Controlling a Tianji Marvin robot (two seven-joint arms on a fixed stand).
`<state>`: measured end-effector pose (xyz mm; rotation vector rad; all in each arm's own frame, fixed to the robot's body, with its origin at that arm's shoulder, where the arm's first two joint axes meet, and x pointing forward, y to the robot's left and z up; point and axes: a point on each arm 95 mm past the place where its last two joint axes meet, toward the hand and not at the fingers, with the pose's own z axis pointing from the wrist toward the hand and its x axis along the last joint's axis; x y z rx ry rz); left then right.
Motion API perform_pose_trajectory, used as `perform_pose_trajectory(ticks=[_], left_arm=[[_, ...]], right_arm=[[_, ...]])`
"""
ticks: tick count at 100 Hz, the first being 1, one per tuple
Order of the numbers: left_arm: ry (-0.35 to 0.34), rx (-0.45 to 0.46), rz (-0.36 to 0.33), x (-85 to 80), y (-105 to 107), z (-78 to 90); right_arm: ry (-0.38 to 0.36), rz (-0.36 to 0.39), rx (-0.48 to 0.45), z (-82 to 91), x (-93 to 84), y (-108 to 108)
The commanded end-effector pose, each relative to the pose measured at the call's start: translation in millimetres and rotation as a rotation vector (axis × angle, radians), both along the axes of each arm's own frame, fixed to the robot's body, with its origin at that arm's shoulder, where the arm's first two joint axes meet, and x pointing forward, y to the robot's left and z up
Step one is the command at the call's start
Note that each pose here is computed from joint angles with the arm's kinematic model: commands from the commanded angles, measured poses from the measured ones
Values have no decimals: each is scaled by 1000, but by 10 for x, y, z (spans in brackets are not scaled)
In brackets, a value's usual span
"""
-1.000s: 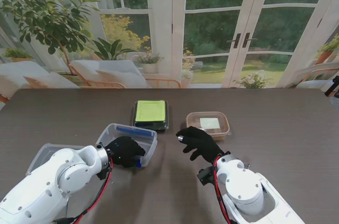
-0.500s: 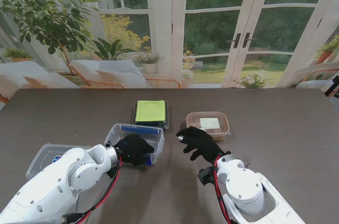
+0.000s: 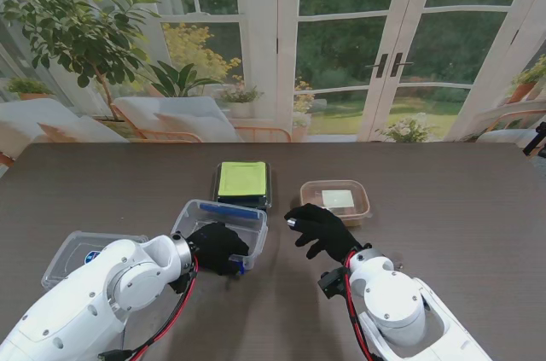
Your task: Pair container bodies with their lids
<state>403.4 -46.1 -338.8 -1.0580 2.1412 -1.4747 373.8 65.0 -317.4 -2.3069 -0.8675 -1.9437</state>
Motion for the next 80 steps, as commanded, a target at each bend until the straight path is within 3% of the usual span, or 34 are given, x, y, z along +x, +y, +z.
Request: perform_pose_trajectory(ticks=[1, 20, 59, 80], left_arm=[[15, 16, -1, -35, 1, -29], [-10, 10, 11, -62, 8, 12], [-121, -16, 48, -102, 68, 327], [-111, -164, 141, -137, 198, 454]], right_arm=[[7, 18, 8, 0, -25, 41], [10, 20, 8, -3, -28, 39], [11, 25, 7, -6, -32, 41], [14, 21, 23, -2, -42, 45]])
